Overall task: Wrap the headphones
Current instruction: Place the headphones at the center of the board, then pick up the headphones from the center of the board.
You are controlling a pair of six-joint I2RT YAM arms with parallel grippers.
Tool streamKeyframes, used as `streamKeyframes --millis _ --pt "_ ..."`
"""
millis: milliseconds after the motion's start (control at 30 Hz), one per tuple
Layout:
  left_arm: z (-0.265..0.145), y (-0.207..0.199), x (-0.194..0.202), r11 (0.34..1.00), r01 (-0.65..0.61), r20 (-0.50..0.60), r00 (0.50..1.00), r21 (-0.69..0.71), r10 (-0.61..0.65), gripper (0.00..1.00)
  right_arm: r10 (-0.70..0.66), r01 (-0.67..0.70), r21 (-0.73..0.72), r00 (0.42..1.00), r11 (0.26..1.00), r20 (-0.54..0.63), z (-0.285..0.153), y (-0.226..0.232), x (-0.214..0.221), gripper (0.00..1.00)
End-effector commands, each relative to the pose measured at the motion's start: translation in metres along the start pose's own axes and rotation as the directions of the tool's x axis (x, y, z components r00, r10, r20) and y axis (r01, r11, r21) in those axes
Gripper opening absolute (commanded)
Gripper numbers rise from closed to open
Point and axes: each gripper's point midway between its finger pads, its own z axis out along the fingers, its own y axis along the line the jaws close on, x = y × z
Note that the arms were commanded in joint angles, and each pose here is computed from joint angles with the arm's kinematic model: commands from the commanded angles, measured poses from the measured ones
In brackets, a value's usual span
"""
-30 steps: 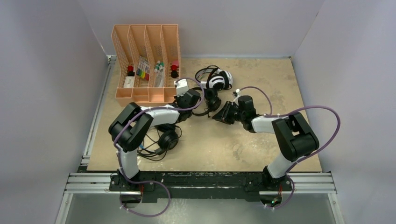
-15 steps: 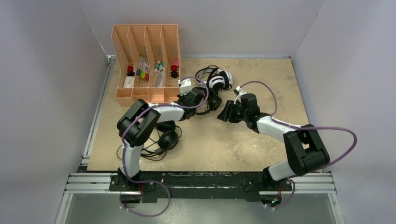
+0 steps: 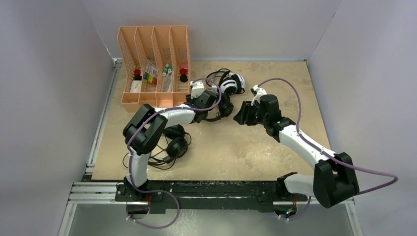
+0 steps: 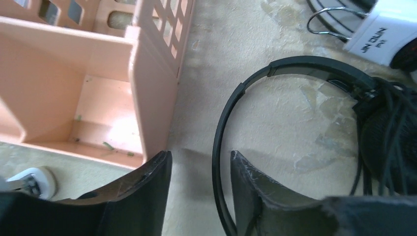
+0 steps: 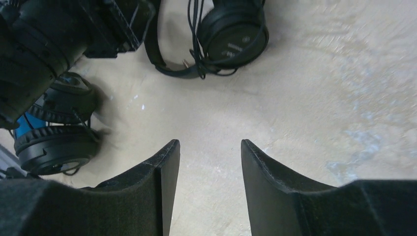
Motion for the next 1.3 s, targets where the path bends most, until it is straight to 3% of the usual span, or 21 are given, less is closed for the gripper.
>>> streamKeyframes --millis 0,33,67,133,200,333,433,567,667,767,867,967,1067,1267 --pt "-0.043 -0.01 -0.072 0.995 0.061 0.063 0.996 0.083 -0.067 0.52 -0.1 0.096 0.044 0.99 0.994 0.103 -0.017 0.006 -0.041 0.52" --pt "-0.048 -0.012 -0.076 0.993 0.057 0.049 0.997 0.102 -0.062 0.57 -0.116 0.112 0.044 0.987 0.993 0.109 -0.018 0.006 -0.044 0.52" --pt "-0.079 -0.013 -0.104 0.983 0.061 0.039 0.997 0.174 -0.069 0.65 -0.143 0.141 0.025 0.985 0.99 0.097 -0.016 0.009 -0.045 0.58" --pt "-0.105 -0.008 -0.121 0.975 0.048 0.019 0.998 0.218 -0.053 0.67 -0.161 0.165 -0.054 0.985 0.985 0.069 -0.008 0.023 -0.043 0.67" --pt "-0.136 0.008 -0.139 0.968 0.036 0.024 0.999 0.248 -0.044 0.69 -0.175 0.18 -0.124 0.983 0.976 0.048 0.001 0.045 -0.043 0.86" --pt "-0.188 0.069 -0.161 0.967 0.052 0.028 0.998 0.248 -0.06 0.7 -0.239 0.241 -0.282 0.97 0.929 0.041 0.016 0.12 -0.038 0.95" --pt "-0.197 0.141 -0.144 0.986 0.09 -0.06 0.995 0.142 -0.083 0.69 -0.233 0.224 -0.413 0.972 0.883 0.03 0.024 0.165 -0.031 0.97" --pt "-0.189 0.233 -0.09 0.986 0.143 -0.178 0.972 -0.08 -0.156 0.71 -0.278 0.253 -0.483 0.96 0.838 0.019 0.032 0.202 -0.021 0.98" --pt "-0.179 0.274 -0.029 0.947 0.225 -0.321 0.901 -0.228 -0.292 0.73 -0.298 0.268 -0.497 0.954 0.825 0.02 0.035 0.208 -0.019 0.98" --pt "-0.172 0.283 0.018 0.88 0.36 -0.368 0.808 -0.309 -0.46 0.66 -0.333 0.301 -0.487 0.943 0.82 0.021 0.034 0.203 -0.015 0.99" --pt "-0.163 0.292 0.031 0.819 0.437 -0.282 0.788 -0.373 -0.548 0.65 -0.36 0.31 -0.504 0.933 0.806 -0.001 0.027 0.199 -0.004 0.99" --pt "-0.161 0.3 0.037 0.793 0.424 -0.272 0.778 -0.438 -0.566 0.59 -0.374 0.329 -0.494 0.927 0.804 0.009 0.021 0.193 -0.002 0.99" --pt "-0.155 0.288 0.058 0.793 0.414 -0.336 0.744 -0.447 -0.577 0.49 -0.373 0.335 -0.497 0.928 0.8 0.024 0.015 0.191 0.0 0.99" --pt "-0.151 0.27 0.093 0.799 0.337 -0.398 0.73 -0.498 -0.556 0.57 -0.355 0.346 -0.5 0.931 0.794 0.082 0.005 0.195 -0.009 0.99"
